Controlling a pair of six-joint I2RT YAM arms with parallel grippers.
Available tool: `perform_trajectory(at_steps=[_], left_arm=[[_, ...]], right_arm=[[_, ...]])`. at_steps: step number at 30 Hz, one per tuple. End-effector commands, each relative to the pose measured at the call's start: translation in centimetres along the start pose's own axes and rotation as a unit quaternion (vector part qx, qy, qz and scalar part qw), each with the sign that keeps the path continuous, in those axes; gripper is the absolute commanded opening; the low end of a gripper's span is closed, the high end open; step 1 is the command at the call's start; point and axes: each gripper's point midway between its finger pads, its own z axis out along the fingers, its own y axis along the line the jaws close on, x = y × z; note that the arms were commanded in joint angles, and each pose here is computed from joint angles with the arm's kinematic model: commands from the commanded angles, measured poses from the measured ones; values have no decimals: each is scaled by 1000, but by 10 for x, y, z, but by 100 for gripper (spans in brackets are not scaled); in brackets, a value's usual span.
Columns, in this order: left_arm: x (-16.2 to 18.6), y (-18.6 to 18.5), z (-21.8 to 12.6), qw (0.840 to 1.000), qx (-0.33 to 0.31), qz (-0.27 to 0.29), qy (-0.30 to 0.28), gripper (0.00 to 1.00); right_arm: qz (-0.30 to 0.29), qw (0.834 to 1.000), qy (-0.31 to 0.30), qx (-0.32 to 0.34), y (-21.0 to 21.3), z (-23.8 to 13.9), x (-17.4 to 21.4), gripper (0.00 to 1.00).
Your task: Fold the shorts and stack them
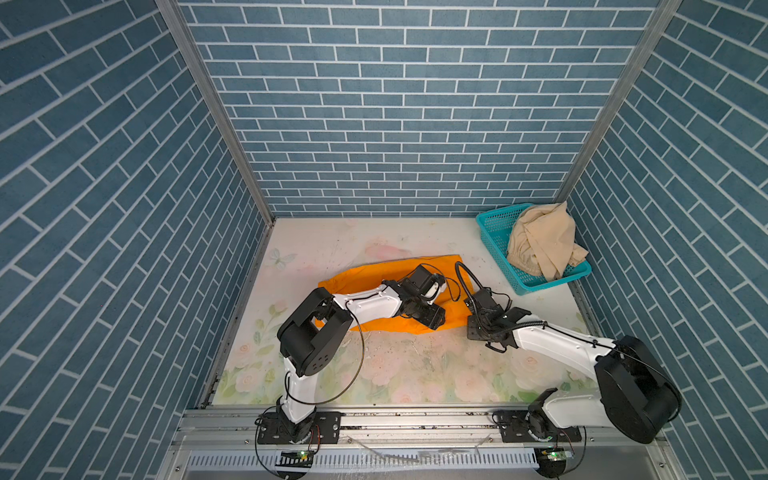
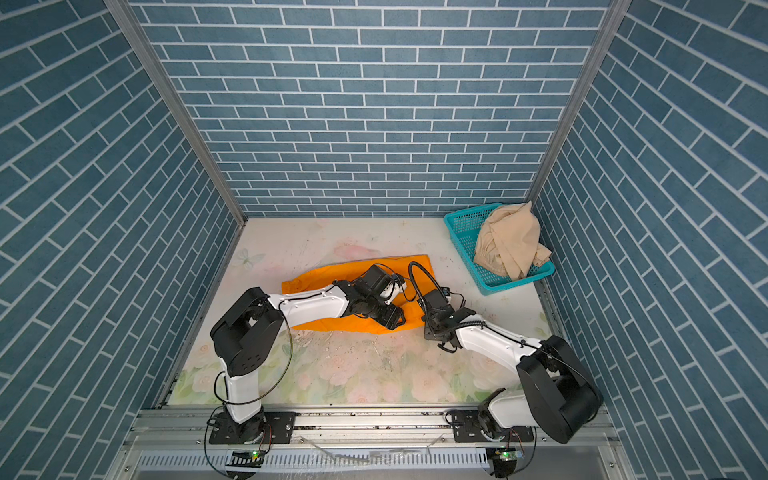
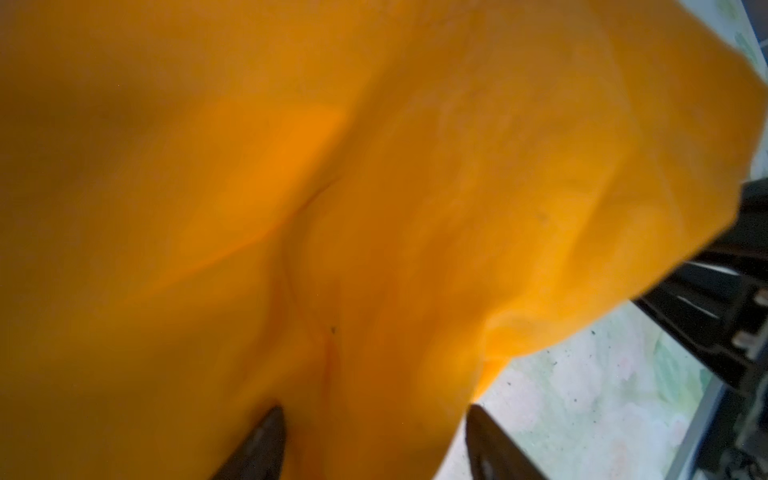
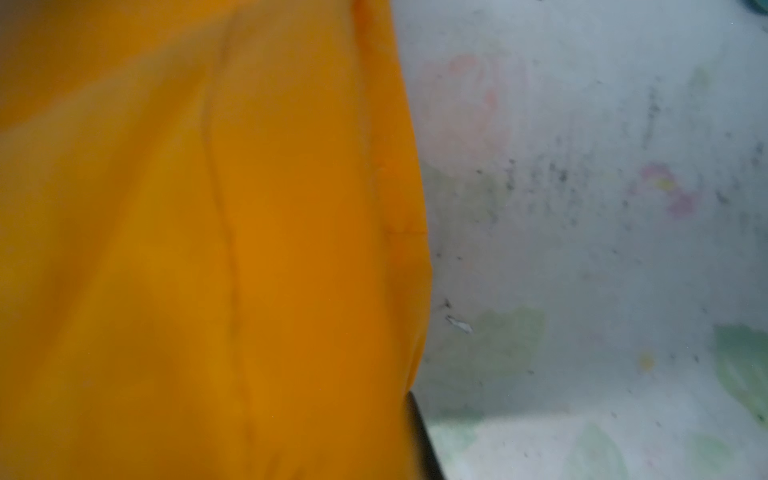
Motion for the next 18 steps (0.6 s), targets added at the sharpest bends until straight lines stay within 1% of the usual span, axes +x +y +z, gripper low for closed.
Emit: perform_trajectory(at_steps=[1,2,3,6,8,10,12,15,18], left_arm=[[2,-3,-6,1000,-3,1,3,100],[1,-3,-8,1000,-5,-1,4,100],[0,-4,-12,1000,-6,-4,4,100],[-8,-8,-33,1000,-15,-12,0,100],[-13,-12,-52,1000,-24,-13,-6,100],[-19,-12,-76,999,-40,-15,-18,100],[-22,-8,-96,998,-58,-19,-30,100],[-19,13,-118,994,-88,-58,-38,100],[-8,47,-135,985,-117,-114,-49,100]], right_arm=[[23,997,61,48,-27,-16,26,43],[26,996,63,49,-29,-20,27,46],[32,996,64,52,-32,-25,26,47],[45,997,42,35,-35,-40,14,49],[50,999,15,-3,-26,-50,-1,57],[45,997,-17,-58,-10,-57,-17,62],[38,994,-40,-93,3,-58,-30,65],[28,994,-49,-98,9,-51,-44,67],[15,995,-31,-92,10,-34,-49,66]])
